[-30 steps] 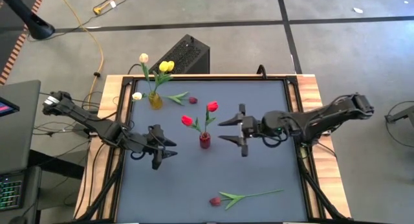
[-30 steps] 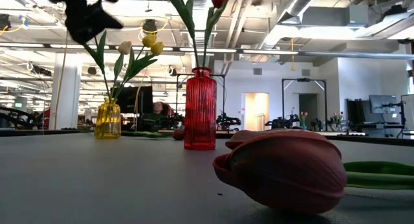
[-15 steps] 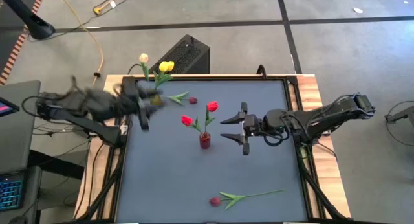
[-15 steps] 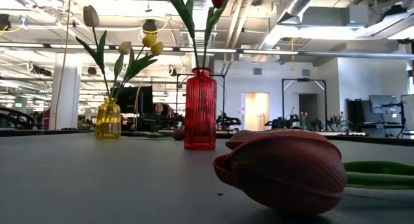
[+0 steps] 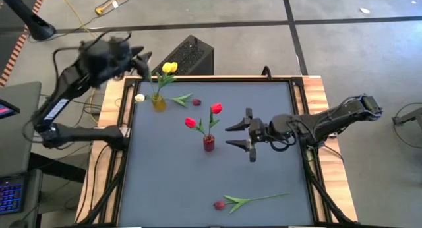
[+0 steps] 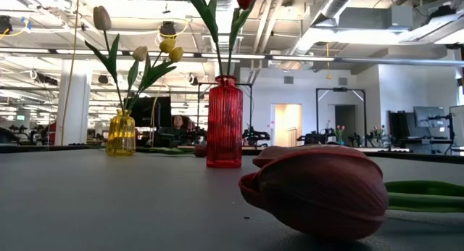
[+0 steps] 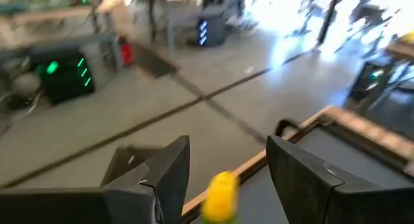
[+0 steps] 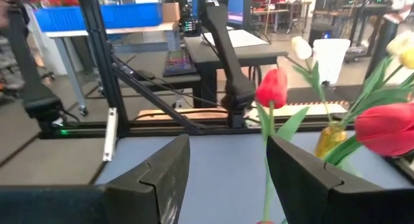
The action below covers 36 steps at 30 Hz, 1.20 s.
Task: Sort flowers into vase by color
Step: Put the top red flower into the red vase
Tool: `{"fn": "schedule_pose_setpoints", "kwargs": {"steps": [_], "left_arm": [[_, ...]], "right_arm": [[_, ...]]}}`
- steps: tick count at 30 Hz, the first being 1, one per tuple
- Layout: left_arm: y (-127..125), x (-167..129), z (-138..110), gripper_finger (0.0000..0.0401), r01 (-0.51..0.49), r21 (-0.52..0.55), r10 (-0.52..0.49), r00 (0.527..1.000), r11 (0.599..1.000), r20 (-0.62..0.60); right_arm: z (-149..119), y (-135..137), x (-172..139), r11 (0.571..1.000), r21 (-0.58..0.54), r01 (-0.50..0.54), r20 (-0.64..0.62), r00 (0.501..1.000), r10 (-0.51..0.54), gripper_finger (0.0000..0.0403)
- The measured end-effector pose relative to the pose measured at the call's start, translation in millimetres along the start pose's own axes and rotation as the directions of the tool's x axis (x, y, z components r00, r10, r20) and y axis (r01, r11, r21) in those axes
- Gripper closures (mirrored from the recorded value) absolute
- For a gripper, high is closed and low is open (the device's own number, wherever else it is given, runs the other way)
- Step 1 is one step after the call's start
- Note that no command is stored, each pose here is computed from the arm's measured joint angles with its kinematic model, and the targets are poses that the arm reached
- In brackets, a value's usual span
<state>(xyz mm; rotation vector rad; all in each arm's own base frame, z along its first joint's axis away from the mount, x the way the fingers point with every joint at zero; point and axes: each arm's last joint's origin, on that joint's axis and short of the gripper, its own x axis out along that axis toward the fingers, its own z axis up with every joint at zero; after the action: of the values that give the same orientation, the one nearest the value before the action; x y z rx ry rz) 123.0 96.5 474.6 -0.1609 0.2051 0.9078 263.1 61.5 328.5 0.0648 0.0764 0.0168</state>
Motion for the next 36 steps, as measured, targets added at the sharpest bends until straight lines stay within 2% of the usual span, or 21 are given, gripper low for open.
{"fn": "schedule_pose_setpoints", "kwargs": {"steps": [5,10,14,18,20,29,32,36], "left_arm": [[35.4,44.2,-2.6,0.0209,-0.125,-0.027,0.122,0.988,0.992,-0.092],[77.8,84.3,-9.4,0.0209,-0.264,-0.111,0.243,0.955,0.958,-0.169],[104.9,110.2,-20.5,0.0209,-0.366,-0.199,0.315,0.916,0.909,-0.247],[124.7,132.2,-32.8,0.0209,-0.451,-0.324,0.354,0.88,0.832,-0.318],[131.4,142.2,-38.5,0.0209,-0.486,-0.35,0.373,0.862,0.801,-0.344],[150.4,185.3,-70.3,0.0209,-0.623,-0.285,0.455,0.751,0.729,-0.478],[155.8,196.0,-80.5,0.0209,-0.64,-0.268,0.452,0.726,0.72,-0.518],[164.2,208.0,-100.8,0.0209,-0.671,-0.21,0.437,0.656,0.711,-0.616]], "right_arm": [[-0.8,7.6,-1.7,0.996,0.087,-0.028,-0.004,1.0,0.029,0.017],[-2.0,18.1,-4.6,0.983,0.172,-0.066,-0.01,0.998,0.068,0.0171],[-3.8,26.4,-7.2,0.966,0.247,-0.078,-0.022,0.996,0.086,0.0171],[-6.9,34.4,-9.8,0.95,0.301,-0.081,-0.044,0.994,0.099,0.0171],[-8.2,37.9,-9.9,0.946,0.31,-0.089,-0.047,0.993,0.109,0.0171],[-15.9,47.0,-5.5,0.932,0.348,-0.098,-0.075,0.988,0.132,0.0171],[-20.4,48.6,-2.0,0.932,0.349,-0.097,-0.094,0.986,0.138,0.0171],[-24.4,51.4,-0.3,0.923,0.373,-0.098,-0.114,0.982,0.15,0.0171]]}}
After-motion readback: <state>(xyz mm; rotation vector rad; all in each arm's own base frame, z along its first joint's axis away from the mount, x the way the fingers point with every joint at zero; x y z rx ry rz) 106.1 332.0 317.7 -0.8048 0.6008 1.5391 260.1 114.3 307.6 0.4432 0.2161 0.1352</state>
